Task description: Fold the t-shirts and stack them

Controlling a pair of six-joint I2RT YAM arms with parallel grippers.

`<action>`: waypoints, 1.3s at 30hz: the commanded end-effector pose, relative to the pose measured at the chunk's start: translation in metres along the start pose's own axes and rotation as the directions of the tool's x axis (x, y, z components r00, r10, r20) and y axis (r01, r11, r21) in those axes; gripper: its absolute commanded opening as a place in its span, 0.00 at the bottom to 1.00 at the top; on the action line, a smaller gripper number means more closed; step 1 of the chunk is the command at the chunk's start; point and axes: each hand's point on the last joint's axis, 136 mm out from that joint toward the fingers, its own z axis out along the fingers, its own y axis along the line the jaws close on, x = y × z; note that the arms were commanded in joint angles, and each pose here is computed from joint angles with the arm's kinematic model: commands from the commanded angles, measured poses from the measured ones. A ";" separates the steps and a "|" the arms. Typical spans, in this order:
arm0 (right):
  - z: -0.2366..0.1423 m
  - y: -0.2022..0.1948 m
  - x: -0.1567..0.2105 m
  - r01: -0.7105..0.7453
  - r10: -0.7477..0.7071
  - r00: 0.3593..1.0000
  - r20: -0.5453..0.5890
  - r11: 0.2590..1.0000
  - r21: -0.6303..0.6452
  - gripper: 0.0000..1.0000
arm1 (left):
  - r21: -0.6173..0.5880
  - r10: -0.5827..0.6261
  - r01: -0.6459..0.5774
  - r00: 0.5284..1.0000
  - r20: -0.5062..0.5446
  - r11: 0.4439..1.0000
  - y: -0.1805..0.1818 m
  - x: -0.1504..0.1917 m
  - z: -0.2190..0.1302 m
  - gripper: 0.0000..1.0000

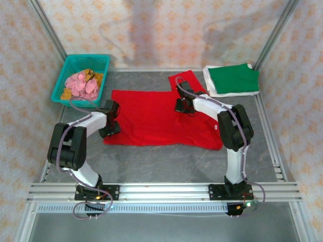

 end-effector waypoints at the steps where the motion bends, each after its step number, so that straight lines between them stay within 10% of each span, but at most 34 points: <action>1: -0.033 -0.010 -0.030 -0.035 0.033 0.996 0.086 0.999 0.017 0.00 | -0.054 -0.027 0.024 0.998 -0.053 0.998 0.018 0.019 0.002 0.45; 22: -0.069 -0.026 -0.084 -0.065 0.052 0.974 0.221 0.996 0.055 0.00 | -0.083 -0.044 0.041 0.999 -0.030 0.996 0.027 0.016 -0.001 0.48; 26: -0.056 -0.027 -0.079 -0.050 0.036 0.983 0.181 0.996 0.075 0.42 | -0.089 -0.044 0.046 0.999 0.022 0.995 0.028 0.000 -0.014 0.48; 39: -0.081 -0.034 -0.001 -0.049 0.055 0.996 0.073 0.995 -0.089 0.40 | -0.006 -0.042 0.043 0.993 0.110 0.999 0.019 -0.004 -0.041 0.49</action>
